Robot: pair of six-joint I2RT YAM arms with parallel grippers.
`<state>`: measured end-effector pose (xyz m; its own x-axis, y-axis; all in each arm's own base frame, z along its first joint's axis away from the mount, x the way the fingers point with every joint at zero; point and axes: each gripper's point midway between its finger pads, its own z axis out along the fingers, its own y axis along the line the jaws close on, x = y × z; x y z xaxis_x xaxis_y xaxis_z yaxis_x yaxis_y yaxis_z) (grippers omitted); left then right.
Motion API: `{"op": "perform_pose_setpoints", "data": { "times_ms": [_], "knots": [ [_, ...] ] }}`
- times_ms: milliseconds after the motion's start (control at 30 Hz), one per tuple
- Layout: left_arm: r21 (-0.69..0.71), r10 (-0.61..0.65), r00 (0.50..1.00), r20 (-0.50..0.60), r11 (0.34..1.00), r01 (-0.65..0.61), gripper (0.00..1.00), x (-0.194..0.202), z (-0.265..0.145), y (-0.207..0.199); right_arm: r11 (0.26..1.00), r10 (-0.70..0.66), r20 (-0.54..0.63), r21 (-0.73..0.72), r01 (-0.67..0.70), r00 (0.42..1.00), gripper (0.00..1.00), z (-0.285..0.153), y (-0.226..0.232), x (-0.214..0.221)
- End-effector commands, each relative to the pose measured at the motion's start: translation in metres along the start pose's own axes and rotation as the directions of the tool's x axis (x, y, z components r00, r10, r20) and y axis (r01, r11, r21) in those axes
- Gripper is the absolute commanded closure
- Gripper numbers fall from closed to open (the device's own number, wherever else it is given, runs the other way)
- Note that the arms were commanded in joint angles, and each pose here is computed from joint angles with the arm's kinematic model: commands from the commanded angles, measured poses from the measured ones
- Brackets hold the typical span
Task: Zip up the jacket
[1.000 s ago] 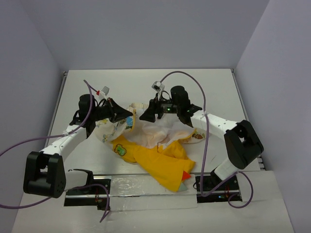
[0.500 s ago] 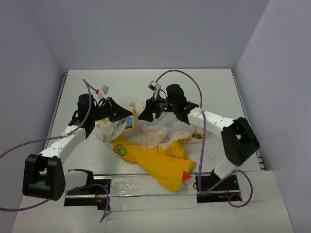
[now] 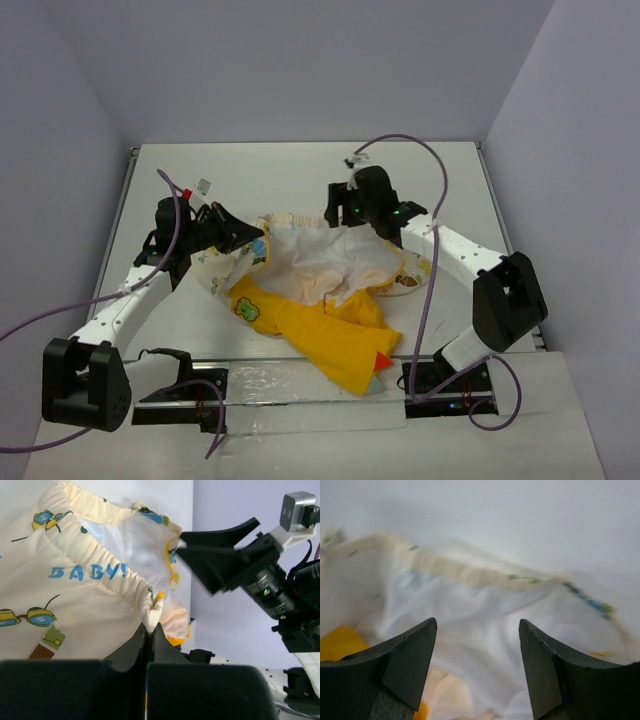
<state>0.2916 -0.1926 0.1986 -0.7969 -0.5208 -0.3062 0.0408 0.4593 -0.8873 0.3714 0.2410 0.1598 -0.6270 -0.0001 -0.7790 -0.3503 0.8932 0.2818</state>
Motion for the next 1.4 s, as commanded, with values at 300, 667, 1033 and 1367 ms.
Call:
{"op": "perform_pose_setpoints", "data": {
  "times_ms": [300,667,1033,1367],
  "knots": [
    [0.043,0.109,0.988,0.11,0.993,-0.114,1.0,-0.016,-0.012,-0.02,0.929,0.135,-0.017,0.349,-0.121,0.991,0.21,-0.022,-0.154,0.0],
    [0.056,0.113,0.991,0.077,0.992,-0.117,1.0,-0.016,-0.008,-0.024,0.949,0.264,-0.106,0.204,-0.239,0.959,0.25,0.018,-0.16,0.027],
    [0.039,0.125,0.988,0.094,0.991,-0.129,1.0,-0.022,-0.01,-0.027,0.958,0.233,-0.037,-0.16,-0.236,0.972,1.0,-0.024,-0.075,-0.012],
    [0.023,0.152,0.982,0.116,0.987,-0.156,1.0,-0.029,-0.015,-0.035,0.992,0.075,0.016,-0.101,-0.073,0.997,0.99,-0.071,-0.028,0.0]
  ]
}}
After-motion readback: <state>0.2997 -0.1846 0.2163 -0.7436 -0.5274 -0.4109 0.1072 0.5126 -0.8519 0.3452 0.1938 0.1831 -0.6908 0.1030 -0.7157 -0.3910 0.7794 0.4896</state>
